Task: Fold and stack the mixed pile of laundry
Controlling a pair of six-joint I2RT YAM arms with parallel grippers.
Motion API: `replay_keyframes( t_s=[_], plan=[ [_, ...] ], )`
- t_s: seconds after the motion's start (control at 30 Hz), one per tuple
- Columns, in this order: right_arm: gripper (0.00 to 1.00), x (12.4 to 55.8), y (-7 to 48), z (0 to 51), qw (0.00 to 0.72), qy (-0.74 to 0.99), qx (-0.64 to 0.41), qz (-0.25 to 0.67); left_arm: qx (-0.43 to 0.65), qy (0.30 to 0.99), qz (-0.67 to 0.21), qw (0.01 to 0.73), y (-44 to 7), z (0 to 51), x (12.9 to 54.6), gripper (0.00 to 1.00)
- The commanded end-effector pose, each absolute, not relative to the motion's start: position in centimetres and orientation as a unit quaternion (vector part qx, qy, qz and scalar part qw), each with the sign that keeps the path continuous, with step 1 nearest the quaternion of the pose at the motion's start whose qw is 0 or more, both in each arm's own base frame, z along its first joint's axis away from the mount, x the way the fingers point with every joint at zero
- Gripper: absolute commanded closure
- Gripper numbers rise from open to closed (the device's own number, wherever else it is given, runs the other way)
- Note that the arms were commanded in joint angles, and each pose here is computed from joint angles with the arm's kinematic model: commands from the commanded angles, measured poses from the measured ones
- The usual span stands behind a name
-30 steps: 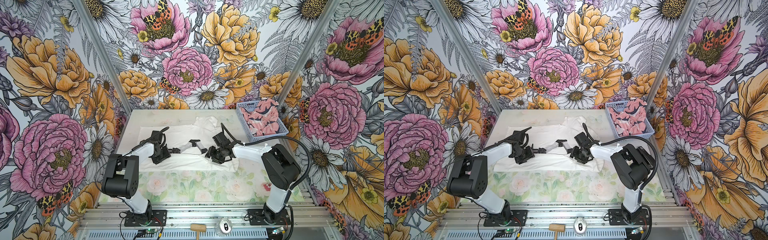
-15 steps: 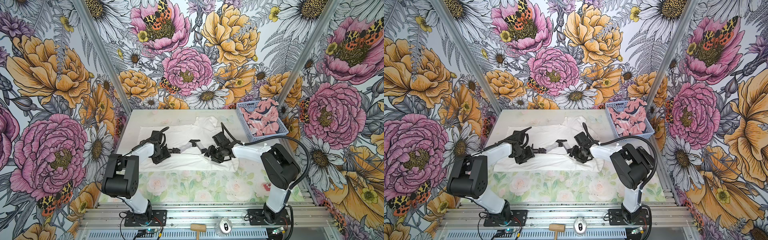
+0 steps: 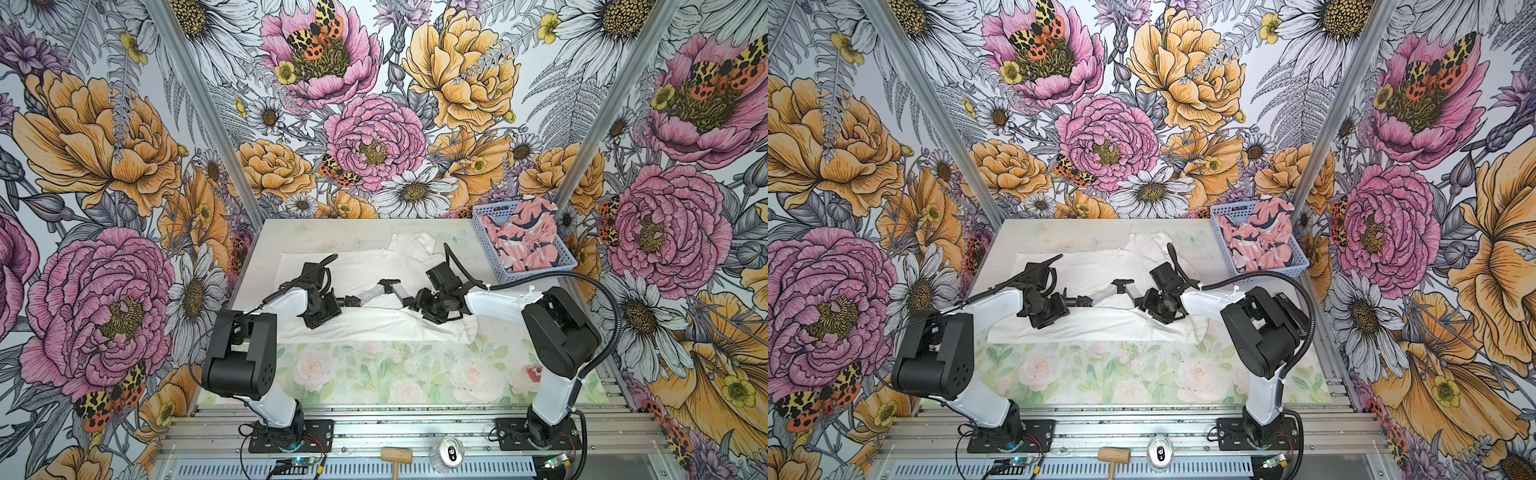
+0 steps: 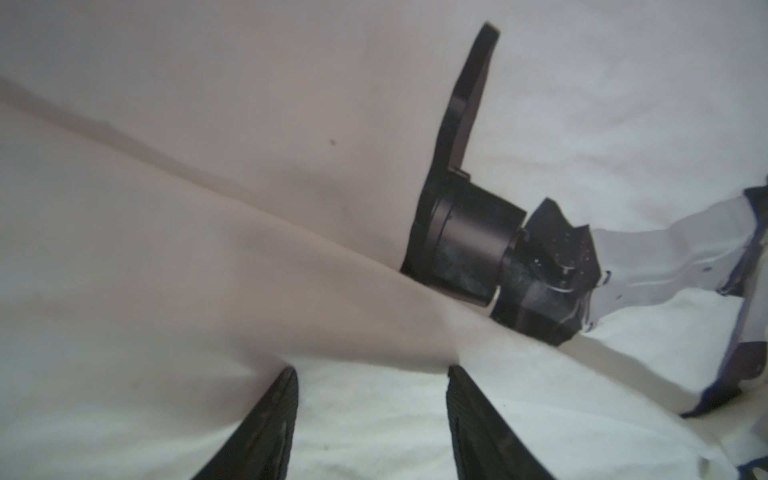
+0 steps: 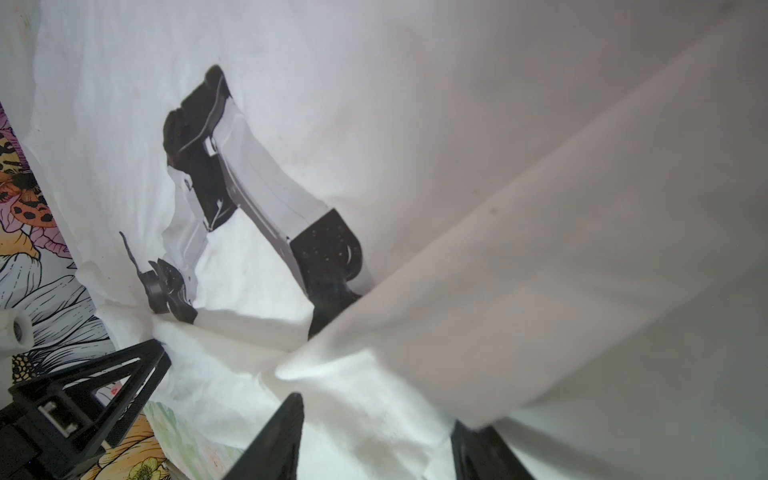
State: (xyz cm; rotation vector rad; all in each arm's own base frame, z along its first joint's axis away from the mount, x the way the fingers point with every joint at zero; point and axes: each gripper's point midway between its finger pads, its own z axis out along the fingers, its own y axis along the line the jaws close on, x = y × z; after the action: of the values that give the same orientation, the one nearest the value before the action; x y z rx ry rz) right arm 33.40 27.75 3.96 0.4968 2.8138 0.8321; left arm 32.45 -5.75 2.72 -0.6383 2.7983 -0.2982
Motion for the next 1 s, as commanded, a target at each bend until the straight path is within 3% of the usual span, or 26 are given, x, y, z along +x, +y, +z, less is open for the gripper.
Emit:
replay_keyframes(
  t_s=[0.0,0.7,0.83,0.97],
  plan=[
    [0.42,35.2,28.4,5.1,0.104,0.935,0.169,0.292,-0.218,0.963,-0.113,0.113,-6.2,2.1,31.5,0.41],
    [0.42,42.2,28.7,8.4,0.16,0.924,0.152,0.311,-0.221,0.961,-0.12,0.115,-6.3,2.5,31.1,0.41],
    [0.43,41.0,26.5,9.4,0.167,0.939,0.128,0.271,-0.221,0.96,-0.119,0.12,-6.3,2.9,31.2,0.41],
    [0.49,36.1,24.1,8.8,0.117,0.962,0.093,0.229,-0.218,0.962,-0.115,0.115,-6.1,3.0,30.8,0.41]
  ],
)
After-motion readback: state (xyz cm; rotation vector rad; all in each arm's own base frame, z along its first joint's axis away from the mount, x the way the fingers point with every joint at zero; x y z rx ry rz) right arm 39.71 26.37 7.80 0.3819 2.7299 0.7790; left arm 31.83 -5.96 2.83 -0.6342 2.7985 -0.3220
